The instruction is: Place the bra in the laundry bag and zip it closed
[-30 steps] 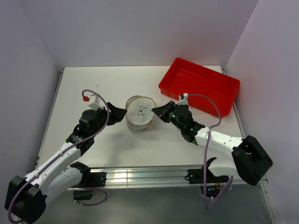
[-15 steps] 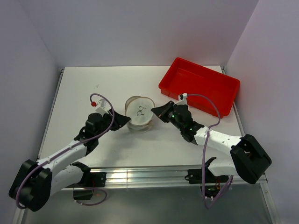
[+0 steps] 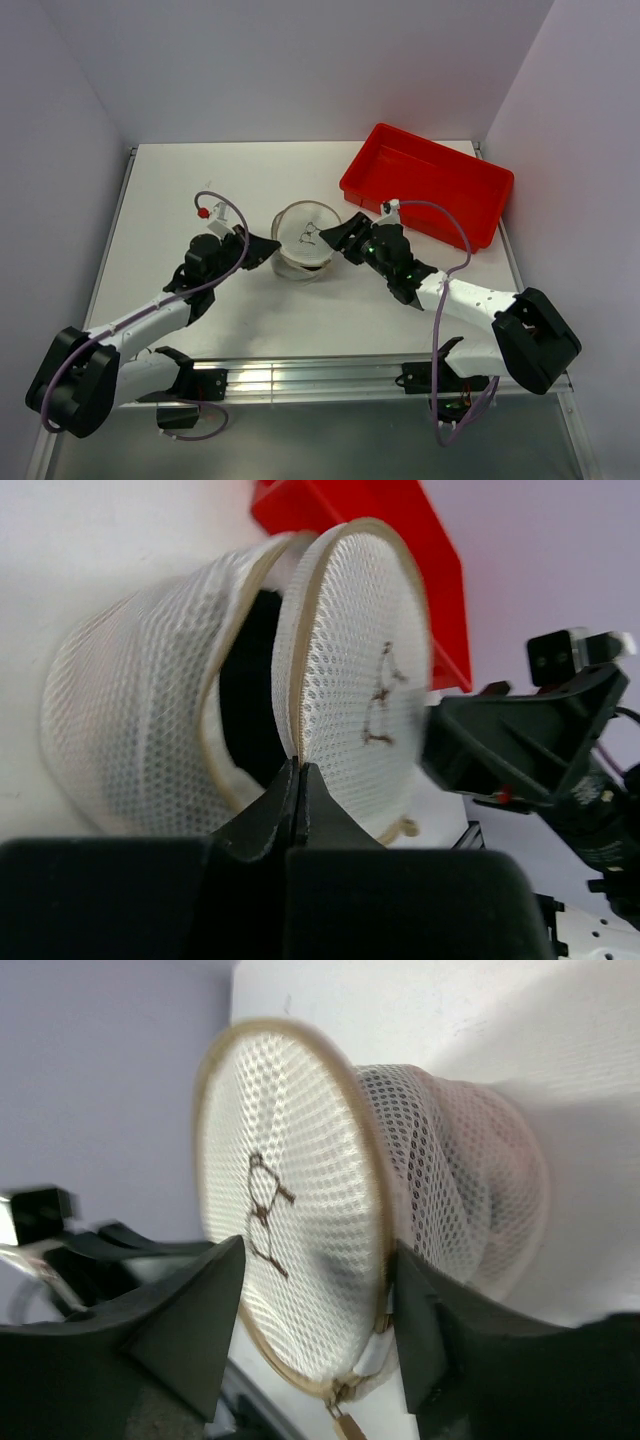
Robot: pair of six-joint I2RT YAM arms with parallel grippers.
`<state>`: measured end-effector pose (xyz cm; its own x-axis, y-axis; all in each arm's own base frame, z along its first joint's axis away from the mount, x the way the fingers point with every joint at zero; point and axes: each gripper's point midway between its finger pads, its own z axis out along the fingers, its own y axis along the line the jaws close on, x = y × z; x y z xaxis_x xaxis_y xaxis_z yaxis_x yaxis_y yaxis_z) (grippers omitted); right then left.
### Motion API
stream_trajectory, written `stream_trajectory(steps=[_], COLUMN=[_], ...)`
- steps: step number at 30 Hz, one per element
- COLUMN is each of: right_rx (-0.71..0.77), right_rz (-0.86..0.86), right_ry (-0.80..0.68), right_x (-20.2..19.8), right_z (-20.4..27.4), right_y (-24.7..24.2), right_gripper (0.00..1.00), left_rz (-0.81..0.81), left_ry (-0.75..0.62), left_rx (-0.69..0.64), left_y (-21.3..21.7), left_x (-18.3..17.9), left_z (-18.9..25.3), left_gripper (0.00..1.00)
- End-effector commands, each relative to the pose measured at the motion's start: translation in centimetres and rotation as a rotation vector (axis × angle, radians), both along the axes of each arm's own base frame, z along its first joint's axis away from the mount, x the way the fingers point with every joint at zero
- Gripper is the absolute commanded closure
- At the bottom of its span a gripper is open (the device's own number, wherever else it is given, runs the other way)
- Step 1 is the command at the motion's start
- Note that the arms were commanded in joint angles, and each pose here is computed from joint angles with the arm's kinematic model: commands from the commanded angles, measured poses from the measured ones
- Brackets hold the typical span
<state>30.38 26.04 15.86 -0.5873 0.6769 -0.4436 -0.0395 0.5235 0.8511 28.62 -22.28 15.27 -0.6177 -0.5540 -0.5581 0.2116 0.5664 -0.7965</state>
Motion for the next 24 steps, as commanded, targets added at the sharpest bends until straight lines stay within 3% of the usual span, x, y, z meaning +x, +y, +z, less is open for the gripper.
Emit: stream_trajectory(steps=[1,5,20,24], right_rx=[-0.033,-0.025,-0.005,0.011], right_rz=[0.058,0.078,0.083,0.080], right_ry=[-0.008,-0.002,0.037,0.040], right_x=[-0.7,-1.5,-2.5,-2.5], right_z=[-0.5,-0.6,-1.7,-1.4], right_y=[0.5,0.3,-0.5,-0.4], right_gripper=[0.31,0.17,0.18,0.25], left_rz=[-0.045,-0.054,-0.088,-0.059], left_ry=[-0.187,-0.223,-0.228,-0.188], left_rx=[-0.079,-0.071,-0.102,-0.057], left_y=[-1.0,-1.0,-1.9,-1.5], left_x=[0.4,0.4,0.9,1.4], left_z=[6.1,6.8,6.4,5.3], left_gripper=[1.00,1.00,1.00,1.00])
